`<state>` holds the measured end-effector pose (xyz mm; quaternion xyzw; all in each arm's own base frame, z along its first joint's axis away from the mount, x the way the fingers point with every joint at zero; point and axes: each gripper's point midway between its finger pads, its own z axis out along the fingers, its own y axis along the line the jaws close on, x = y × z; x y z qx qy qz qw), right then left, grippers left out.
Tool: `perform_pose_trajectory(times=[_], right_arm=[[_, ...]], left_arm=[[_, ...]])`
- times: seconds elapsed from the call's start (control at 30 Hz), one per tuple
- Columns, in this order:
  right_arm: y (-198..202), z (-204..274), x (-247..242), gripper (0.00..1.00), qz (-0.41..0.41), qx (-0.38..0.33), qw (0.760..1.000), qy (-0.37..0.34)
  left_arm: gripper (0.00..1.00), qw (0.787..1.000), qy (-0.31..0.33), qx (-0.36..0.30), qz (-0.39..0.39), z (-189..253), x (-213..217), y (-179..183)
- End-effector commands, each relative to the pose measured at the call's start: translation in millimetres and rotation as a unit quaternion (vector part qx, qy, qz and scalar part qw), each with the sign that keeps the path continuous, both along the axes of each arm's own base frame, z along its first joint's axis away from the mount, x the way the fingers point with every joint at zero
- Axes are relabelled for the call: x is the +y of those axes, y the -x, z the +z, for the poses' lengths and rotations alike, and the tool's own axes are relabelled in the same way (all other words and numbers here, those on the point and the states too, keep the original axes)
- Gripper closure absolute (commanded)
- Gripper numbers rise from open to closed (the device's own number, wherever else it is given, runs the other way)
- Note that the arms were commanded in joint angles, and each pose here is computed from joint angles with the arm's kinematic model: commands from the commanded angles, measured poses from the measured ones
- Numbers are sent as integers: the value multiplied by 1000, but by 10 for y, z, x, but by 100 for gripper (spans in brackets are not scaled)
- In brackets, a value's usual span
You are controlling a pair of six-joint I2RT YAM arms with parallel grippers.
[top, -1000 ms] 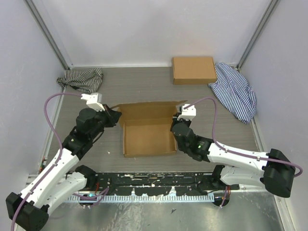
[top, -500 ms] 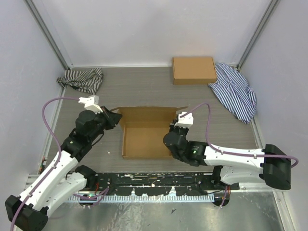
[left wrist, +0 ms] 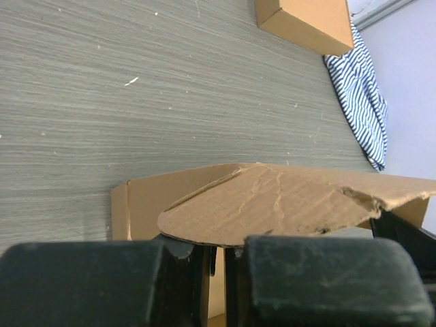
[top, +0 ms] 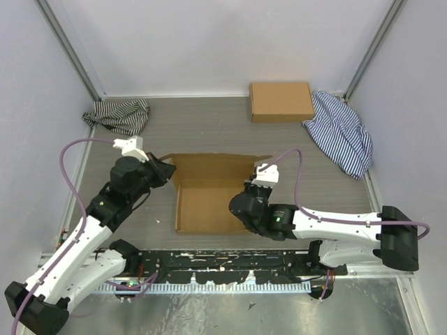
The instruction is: Fold the paper box
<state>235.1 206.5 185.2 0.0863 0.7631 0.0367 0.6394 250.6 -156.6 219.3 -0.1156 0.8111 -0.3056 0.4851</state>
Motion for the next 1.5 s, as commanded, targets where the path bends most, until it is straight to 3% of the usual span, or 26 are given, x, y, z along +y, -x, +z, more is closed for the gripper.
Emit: perform_pose_trajectory(times=[0.0,0.27,0.53,0.77,1.33,1.47], right_arm=[[-71,207,28,91,-22,-16,1000,-8],[-447,186,194,91,40,16,999,-9],[-802,383,407,89,70,44,996,21],[-998,287,390,93,51,65,997,7],[-709,31,366,91,47,74,996,1],[-592,1,384,78,46,79,996,2]], left_arm=[[87,999,-24,-30,20,266,48,-169],[87,993,-75,-60,63,367,156,-462],[80,985,-128,-90,67,421,124,-753],[88,972,-188,-113,82,513,234,-882],[79,985,-145,-57,71,35,260,-562],[74,987,-137,-45,64,-40,282,-435]])
